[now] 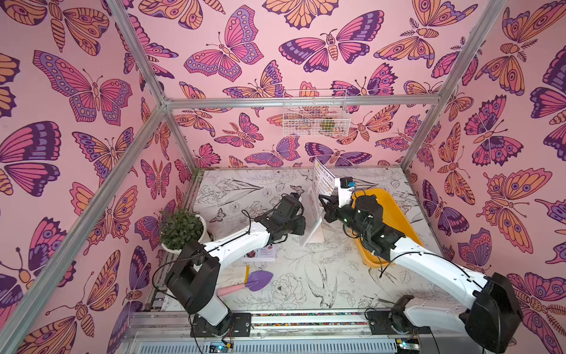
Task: Replace the menus in the menu holders
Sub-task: Insert the menu into the menu holder.
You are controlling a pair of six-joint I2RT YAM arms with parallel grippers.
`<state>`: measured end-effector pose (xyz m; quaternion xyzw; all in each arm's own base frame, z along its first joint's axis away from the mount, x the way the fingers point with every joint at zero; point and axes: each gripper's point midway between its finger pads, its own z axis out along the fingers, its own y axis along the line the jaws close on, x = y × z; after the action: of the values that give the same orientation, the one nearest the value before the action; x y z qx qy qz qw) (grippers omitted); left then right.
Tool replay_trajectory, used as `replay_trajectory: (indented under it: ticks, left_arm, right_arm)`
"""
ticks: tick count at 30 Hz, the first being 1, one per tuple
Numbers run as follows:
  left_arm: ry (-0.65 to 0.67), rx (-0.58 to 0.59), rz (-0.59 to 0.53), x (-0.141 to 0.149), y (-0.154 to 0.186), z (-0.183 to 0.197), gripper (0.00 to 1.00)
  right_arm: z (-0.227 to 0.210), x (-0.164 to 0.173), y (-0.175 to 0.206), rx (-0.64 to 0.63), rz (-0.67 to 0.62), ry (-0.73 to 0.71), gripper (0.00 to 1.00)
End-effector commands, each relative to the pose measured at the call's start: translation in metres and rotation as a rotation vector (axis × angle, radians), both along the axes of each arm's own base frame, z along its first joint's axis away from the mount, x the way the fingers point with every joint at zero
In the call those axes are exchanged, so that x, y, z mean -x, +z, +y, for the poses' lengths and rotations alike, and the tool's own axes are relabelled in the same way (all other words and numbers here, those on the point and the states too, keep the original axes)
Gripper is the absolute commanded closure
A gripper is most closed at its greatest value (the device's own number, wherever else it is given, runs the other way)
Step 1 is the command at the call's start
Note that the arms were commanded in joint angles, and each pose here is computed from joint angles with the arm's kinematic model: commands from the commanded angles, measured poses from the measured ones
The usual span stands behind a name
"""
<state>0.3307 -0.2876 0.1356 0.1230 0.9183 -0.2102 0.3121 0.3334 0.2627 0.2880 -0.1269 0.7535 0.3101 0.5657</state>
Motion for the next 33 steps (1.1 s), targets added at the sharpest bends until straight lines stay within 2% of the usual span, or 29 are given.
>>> replay_trajectory:
  ticks: [1,10,14,18,26,33]
  left_arm:
    - [0.002,-0.013,-0.01,-0.001,-0.002,0.004,0.67]
    - [0.01,-0.016,-0.018,-0.004,-0.001,0.007,0.67]
    - [0.013,-0.014,-0.028,-0.005,0.002,0.009,0.67]
    - [0.016,-0.014,-0.035,-0.006,0.004,0.011,0.67]
    - [0.016,-0.025,-0.031,-0.004,0.001,0.014,0.67]
    - [0.031,-0.026,-0.025,-0.001,-0.003,0.019,0.67]
  right_arm:
    - [0.004,0.001,-0.008,0.013,0.025,0.007,0.91]
    - [0.012,0.008,-0.025,0.051,0.092,0.049,0.8]
    - [0.005,0.009,-0.021,0.075,0.09,0.022,0.63]
    - [-0.005,0.006,-0.01,0.1,0.081,-0.015,0.51]
    - [-0.008,0.005,0.006,0.091,0.079,-0.013,0.51]
    - [-0.002,0.002,-0.013,0.116,0.163,0.001,0.68]
